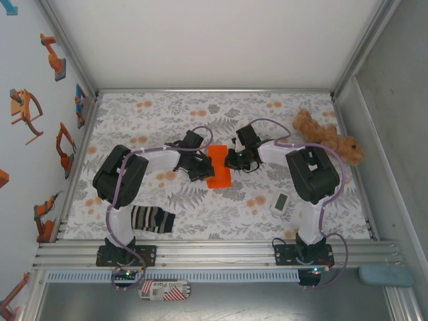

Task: Fold a paper plane with a square sheet of paper (pick it up from the middle)
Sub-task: First fold the square sheet of paper in half at the center of the table.

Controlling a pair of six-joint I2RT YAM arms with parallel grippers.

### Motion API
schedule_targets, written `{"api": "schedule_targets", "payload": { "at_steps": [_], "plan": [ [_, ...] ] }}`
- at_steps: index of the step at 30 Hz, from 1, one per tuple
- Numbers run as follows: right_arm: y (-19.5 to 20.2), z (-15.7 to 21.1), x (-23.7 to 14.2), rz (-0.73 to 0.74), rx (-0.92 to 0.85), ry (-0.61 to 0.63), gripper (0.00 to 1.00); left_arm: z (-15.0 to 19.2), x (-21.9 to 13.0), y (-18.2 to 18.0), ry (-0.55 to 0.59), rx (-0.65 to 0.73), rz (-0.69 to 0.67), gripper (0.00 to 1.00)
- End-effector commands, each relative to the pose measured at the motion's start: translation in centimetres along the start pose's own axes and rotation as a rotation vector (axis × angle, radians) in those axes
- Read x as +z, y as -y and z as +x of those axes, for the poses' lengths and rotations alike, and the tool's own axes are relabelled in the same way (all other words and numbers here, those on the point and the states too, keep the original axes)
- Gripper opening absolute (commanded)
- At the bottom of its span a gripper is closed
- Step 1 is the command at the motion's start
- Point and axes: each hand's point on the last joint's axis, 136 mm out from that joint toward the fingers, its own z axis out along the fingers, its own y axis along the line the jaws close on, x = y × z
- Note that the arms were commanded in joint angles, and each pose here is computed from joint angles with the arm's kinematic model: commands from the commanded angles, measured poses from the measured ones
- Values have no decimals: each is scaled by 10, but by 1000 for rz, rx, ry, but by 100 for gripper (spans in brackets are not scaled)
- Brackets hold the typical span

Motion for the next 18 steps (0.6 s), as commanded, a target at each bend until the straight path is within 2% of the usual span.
{"api": "schedule_targets", "payload": {
  "at_steps": [1, 7, 11, 14, 18],
  "plan": [
    [127, 81, 21, 449, 155, -210, 0, 17, -1, -25, -13, -5, -94, 0],
    [129, 82, 20, 458, 159, -208, 0, 40, -2, -51, -33, 29, -192, 0],
    [129, 83, 20, 457, 166, -204, 0, 48, -16, -61, -25, 45, -243, 0],
    [129, 83, 20, 457, 165, -202, 0, 42, -32, -46, 18, 54, -221, 0],
    [130, 83, 19, 459, 164, -202, 0, 14, -53, 12, 149, 74, -42, 0]
  ]
}}
